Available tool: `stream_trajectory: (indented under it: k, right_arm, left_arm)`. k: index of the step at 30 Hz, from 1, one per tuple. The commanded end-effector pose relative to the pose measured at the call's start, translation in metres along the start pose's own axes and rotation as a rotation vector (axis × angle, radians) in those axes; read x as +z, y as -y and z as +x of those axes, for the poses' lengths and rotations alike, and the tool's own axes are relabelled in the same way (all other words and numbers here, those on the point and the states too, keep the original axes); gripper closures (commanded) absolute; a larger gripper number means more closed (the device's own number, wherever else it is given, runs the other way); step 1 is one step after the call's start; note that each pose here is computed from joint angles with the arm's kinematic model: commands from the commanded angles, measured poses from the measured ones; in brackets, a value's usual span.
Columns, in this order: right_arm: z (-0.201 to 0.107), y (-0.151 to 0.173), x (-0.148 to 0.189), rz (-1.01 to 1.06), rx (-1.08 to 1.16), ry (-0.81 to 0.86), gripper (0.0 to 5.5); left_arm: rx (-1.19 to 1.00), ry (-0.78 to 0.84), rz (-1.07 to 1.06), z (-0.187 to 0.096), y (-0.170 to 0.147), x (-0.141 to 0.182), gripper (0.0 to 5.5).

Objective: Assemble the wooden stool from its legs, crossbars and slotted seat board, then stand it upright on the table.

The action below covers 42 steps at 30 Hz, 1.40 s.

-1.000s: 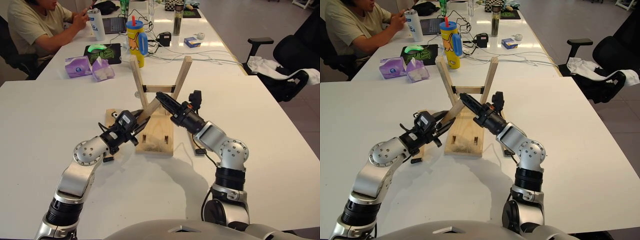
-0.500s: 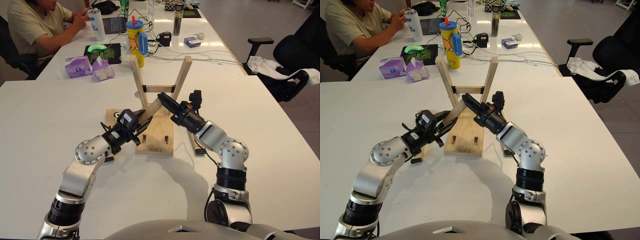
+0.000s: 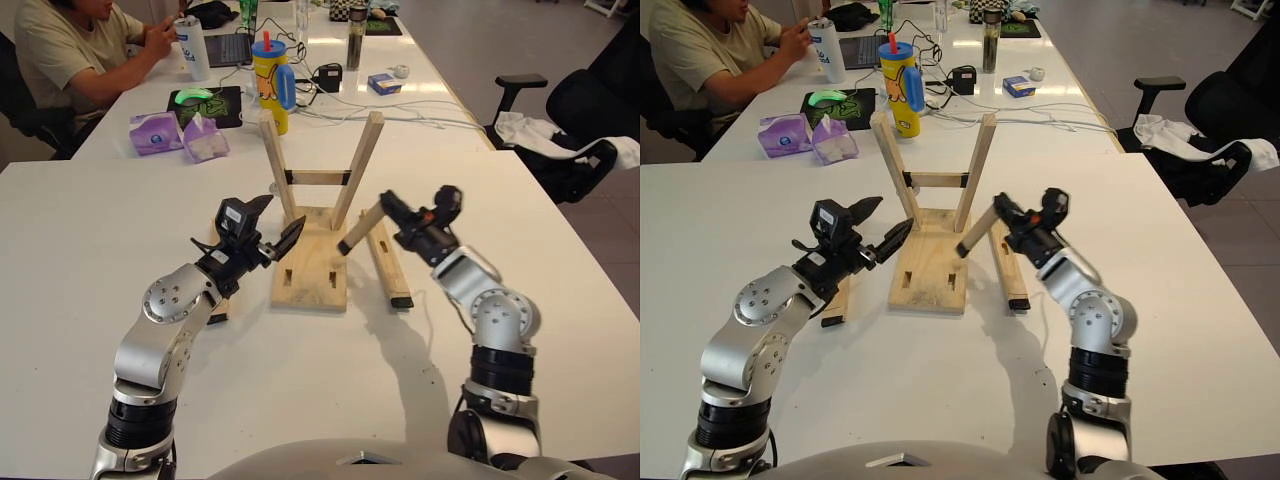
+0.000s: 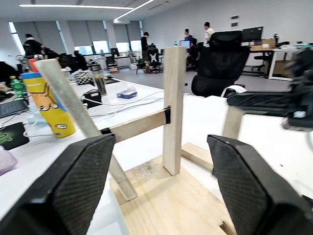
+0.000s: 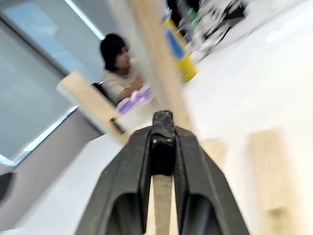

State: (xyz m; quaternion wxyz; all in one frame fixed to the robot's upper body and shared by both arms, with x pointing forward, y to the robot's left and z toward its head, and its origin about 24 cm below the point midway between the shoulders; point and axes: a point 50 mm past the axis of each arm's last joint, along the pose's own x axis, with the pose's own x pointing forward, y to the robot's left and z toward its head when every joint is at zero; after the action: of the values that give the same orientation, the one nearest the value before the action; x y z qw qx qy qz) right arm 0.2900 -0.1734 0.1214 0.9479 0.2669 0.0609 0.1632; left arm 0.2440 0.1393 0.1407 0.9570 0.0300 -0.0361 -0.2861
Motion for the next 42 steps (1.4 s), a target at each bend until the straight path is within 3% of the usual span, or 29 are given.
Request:
stream_trajectory:
  k: [1,16,26,32,42]
  right_arm:
    - [0.003,0.012,0.001,-0.060,-0.064,0.021,5.06]
    - [0.010,0.023,-0.015,-0.198,-0.187,-0.004,5.06]
    - [-0.017,0.032,-0.065,-0.413,-0.349,-0.193,5.06]
    - [-0.023,0.036,-0.081,-0.483,-0.322,-0.250,5.06]
    - [-0.026,0.043,-0.093,-0.456,-0.219,-0.202,5.06]
  left_arm:
    - [0.041,-0.009,-0.019,0.002,0.002,-0.005,2.04]
    - [0.066,-0.027,0.001,0.001,0.001,-0.007,2.04]
    - [0.091,-0.031,-0.002,0.000,0.000,-0.006,2.04]
    - [0.111,-0.035,-0.008,-0.001,0.000,-0.008,2.04]
    - [0.107,-0.043,0.002,0.004,-0.002,-0.011,2.04]
